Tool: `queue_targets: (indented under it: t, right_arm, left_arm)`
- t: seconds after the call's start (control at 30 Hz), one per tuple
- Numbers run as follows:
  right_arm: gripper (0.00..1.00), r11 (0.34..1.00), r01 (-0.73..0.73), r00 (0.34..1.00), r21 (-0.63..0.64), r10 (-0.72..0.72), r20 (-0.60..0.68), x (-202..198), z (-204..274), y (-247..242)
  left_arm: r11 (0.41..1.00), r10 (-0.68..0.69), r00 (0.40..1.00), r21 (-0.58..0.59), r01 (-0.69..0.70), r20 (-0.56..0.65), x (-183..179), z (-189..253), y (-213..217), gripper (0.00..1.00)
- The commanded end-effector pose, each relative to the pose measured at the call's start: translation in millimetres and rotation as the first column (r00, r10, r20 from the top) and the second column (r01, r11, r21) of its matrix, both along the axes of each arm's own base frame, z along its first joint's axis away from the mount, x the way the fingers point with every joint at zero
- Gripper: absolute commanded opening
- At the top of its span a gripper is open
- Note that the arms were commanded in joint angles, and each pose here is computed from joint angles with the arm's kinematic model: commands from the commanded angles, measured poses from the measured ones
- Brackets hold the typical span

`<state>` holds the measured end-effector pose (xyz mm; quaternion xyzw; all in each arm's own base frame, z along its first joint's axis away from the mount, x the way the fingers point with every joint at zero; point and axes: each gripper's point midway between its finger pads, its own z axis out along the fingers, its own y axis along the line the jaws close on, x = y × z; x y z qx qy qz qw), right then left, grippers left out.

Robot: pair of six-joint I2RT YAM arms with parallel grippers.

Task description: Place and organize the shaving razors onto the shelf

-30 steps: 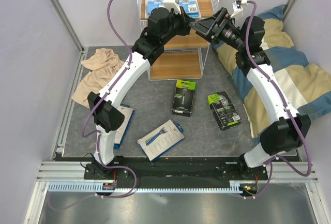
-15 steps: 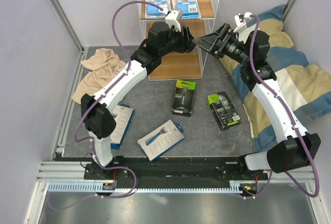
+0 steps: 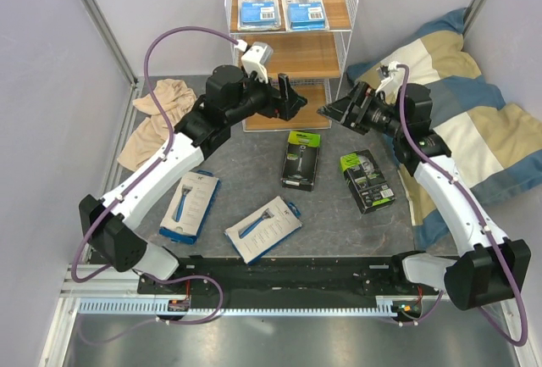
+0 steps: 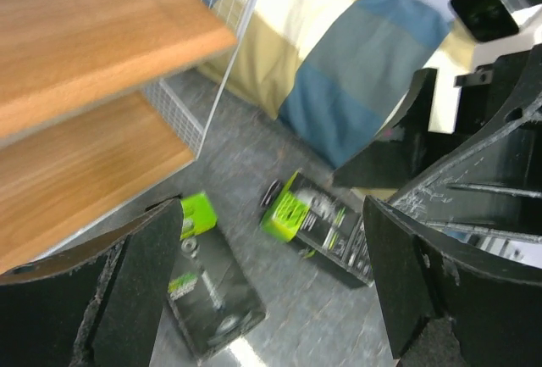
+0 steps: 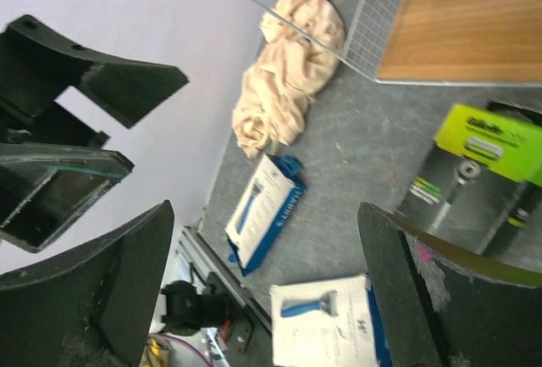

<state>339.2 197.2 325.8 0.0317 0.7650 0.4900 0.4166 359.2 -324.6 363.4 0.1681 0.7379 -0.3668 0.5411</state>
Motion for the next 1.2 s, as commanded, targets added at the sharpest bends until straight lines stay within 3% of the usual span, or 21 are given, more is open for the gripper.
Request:
queue_targets:
  t: [0.0, 0.33, 0.57, 0.77, 1.17]
  right_arm:
    - [0.98, 0.997, 0.026, 1.0, -0.078, -0.026, 0.006, -9.7, -23.1, -10.1]
    - [0.98, 0.987, -0.01, 0.985, -0.158, -0.018, -0.169, -39.4, -116.9, -17.8]
    - [0.98, 0.983, -0.039, 0.971, -0.179, -0.005, -0.238, -60.8, -149.4, -19.6]
    - [0.98, 0.979, -0.079, 0.953, -0.191, 0.018, -0.301, -82.6, -174.9, -9.6]
    - [0.98, 0.944, -0.277, 0.876, -0.18, 0.171, -0.452, -161.4, -226.3, 59.8]
  left_arm:
    - [0.991, 0.032, 0.999, 0.129, -0.028, -0.031, -9.2, -35.6, 19.5, 0.94]
    - [0.972, 0.049, 0.972, 0.235, 0.006, -0.229, -33.3, -129.4, 33.5, 0.94]
    - [0.961, -0.039, 0.952, 0.25, 0.12, -0.304, -56.7, -159.6, 31.5, 0.92]
    - [0.949, -0.034, 0.922, 0.276, 0.15, -0.386, -78.0, -183.7, 43.1, 0.91]
    - [0.938, 0.087, 0.777, 0.313, 0.146, -0.623, -129.8, -259.8, 71.1, 0.9]
